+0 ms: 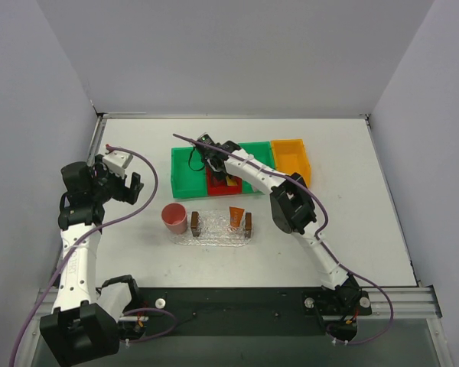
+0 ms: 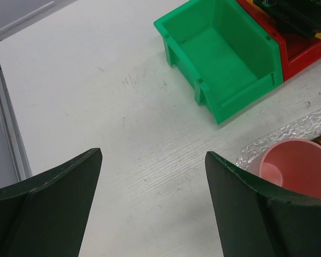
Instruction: Prepare toiletry sets of a toothbrush and toothpaste on the tray
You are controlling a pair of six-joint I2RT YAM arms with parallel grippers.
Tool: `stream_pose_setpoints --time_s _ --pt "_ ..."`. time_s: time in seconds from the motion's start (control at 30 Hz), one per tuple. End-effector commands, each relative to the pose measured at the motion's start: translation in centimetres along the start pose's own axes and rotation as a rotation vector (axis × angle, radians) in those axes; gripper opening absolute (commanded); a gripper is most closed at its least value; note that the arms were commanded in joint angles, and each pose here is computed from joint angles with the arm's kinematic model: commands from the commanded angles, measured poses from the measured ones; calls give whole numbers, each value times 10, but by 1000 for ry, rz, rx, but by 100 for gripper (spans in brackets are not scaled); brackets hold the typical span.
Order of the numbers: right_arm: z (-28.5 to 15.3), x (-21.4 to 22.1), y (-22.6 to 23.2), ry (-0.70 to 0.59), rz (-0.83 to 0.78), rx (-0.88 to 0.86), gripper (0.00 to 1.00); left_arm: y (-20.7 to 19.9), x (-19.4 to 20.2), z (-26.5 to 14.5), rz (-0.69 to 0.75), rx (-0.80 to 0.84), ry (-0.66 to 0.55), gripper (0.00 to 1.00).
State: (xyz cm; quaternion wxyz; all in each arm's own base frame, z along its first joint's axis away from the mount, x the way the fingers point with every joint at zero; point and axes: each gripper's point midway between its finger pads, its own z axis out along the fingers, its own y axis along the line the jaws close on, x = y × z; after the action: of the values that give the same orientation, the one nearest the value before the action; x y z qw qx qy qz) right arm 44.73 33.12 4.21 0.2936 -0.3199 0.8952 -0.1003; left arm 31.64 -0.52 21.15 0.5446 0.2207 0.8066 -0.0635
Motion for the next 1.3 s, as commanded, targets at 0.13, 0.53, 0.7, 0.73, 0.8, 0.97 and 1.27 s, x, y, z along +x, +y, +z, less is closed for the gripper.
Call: stream_pose_setpoints --time_s 0.13,0.53,0.7,0.73,0.8,0.97,1.27 --pt "-7 1 2 16 14 -31 19 4 -13 1 34 8 -51 89" --pt "-37 -20 -16 -49 56 -35 4 3 -16 3 29 25 -54 89" --pt "-47 -28 -23 -74 68 -33 1 2 -15 3 25 30 -48 89" --pt "-50 -29 -23 -79 71 -34 1 3 -15 3 24 29 -46 89" --pt "-54 -32 -24 -87 75 -39 0 2 -16 3 25 32 -49 89" --pt "-64 -39 -29 -111 85 -37 0 2 -15 4 20 36 -48 89" --pt "-88 -53 -39 -163 106 -47 0 2 -16 4 27 38 -51 89"
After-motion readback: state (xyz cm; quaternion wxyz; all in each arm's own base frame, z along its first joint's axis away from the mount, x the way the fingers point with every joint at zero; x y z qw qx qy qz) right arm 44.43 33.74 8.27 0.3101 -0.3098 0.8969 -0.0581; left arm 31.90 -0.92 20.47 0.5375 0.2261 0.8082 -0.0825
